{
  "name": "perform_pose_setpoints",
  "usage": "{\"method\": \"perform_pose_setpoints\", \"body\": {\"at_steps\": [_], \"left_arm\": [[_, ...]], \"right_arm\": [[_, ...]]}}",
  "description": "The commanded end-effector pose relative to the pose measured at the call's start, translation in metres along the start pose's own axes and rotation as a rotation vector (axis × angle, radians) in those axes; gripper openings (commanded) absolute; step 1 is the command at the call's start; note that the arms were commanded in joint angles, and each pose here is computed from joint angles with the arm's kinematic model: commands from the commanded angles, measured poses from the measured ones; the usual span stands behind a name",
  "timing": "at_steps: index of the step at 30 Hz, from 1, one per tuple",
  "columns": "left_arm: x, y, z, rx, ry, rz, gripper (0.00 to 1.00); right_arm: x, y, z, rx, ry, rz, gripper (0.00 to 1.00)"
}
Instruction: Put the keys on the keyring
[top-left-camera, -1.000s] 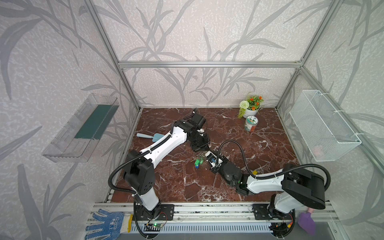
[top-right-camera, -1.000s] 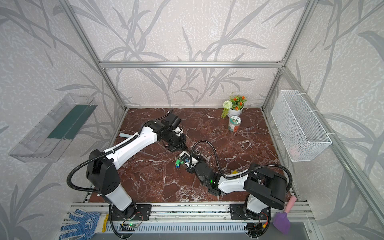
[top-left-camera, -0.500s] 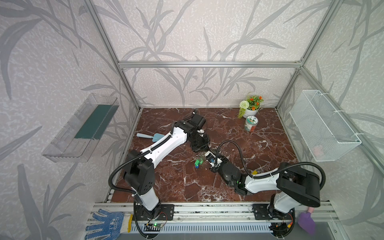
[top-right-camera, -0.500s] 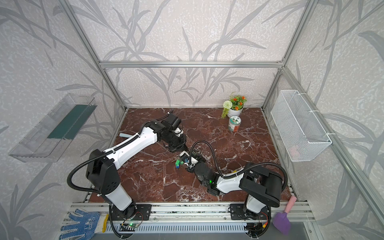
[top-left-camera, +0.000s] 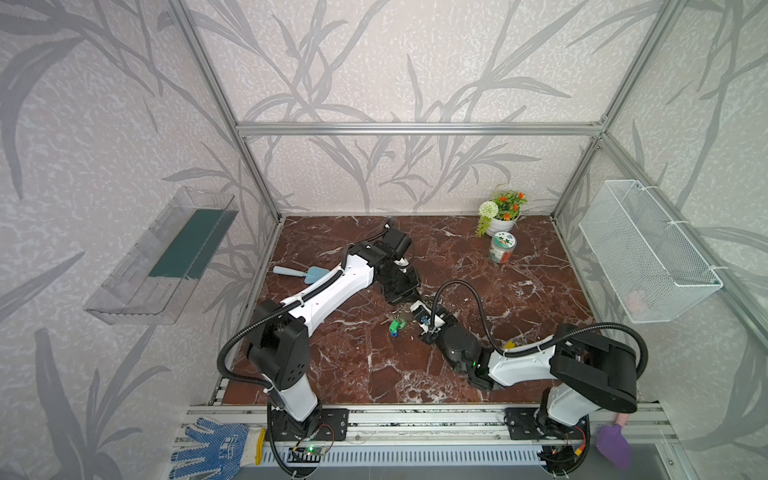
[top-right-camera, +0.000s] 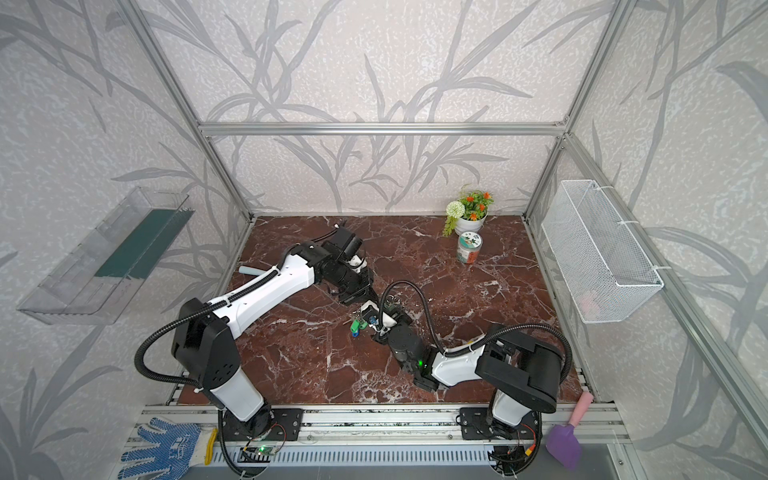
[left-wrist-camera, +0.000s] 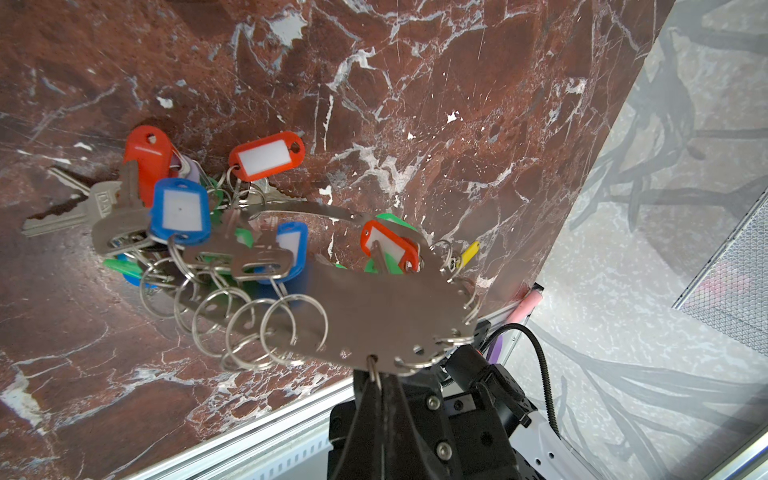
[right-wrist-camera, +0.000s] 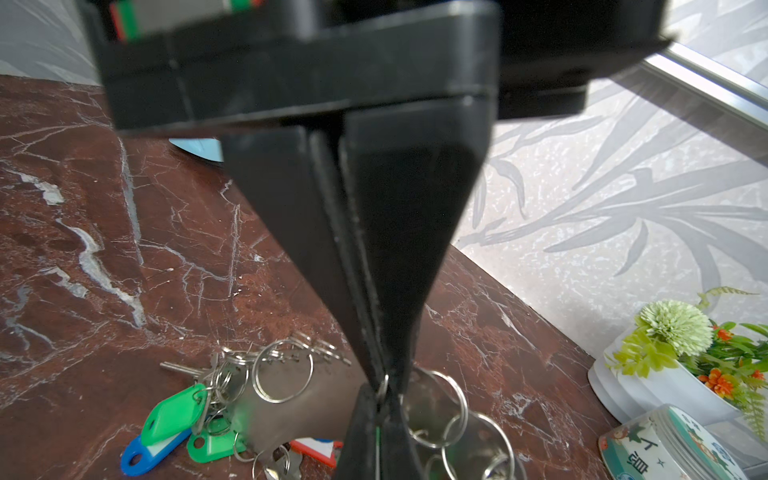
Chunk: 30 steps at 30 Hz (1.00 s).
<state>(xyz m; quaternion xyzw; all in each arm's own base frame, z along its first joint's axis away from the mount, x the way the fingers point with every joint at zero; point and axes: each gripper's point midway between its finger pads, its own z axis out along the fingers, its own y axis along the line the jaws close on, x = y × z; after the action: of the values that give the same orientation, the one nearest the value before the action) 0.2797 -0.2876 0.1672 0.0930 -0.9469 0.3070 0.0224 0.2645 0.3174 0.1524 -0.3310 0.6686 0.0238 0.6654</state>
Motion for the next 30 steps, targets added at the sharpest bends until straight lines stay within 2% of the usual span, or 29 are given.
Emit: {"method": "perform_pose_setpoints", "body": {"at_steps": [1,6,13,20,30], "left_arm": [[0.004,0.012,0.000,-0.021,0.024,-0.026,0.00],[-0.003,0.009,-0.009,-0.002,0.006,-0.024,0.00],[-0.010,0.006,-0.021,0.027,-0.014,-0.020,0.13],[-0.016,0.002,-0.030,0.059,-0.035,-0.019,0.18],[-0.041,0.005,-0.065,0.115,-0.152,0.065,0.32]], "right_arm": [[-0.022,0.000,-0.001,-0.011,-0.078,0.065,0.00],[-0.020,0.006,-0.002,-0.039,-0.076,0.061,0.00],[-0.020,0.008,-0.002,-0.054,-0.077,0.058,0.00],[-0.020,0.012,-0.002,-0.073,-0.078,0.059,0.00],[-0.019,0.017,-0.002,-0.104,-0.077,0.065,0.00]]}}
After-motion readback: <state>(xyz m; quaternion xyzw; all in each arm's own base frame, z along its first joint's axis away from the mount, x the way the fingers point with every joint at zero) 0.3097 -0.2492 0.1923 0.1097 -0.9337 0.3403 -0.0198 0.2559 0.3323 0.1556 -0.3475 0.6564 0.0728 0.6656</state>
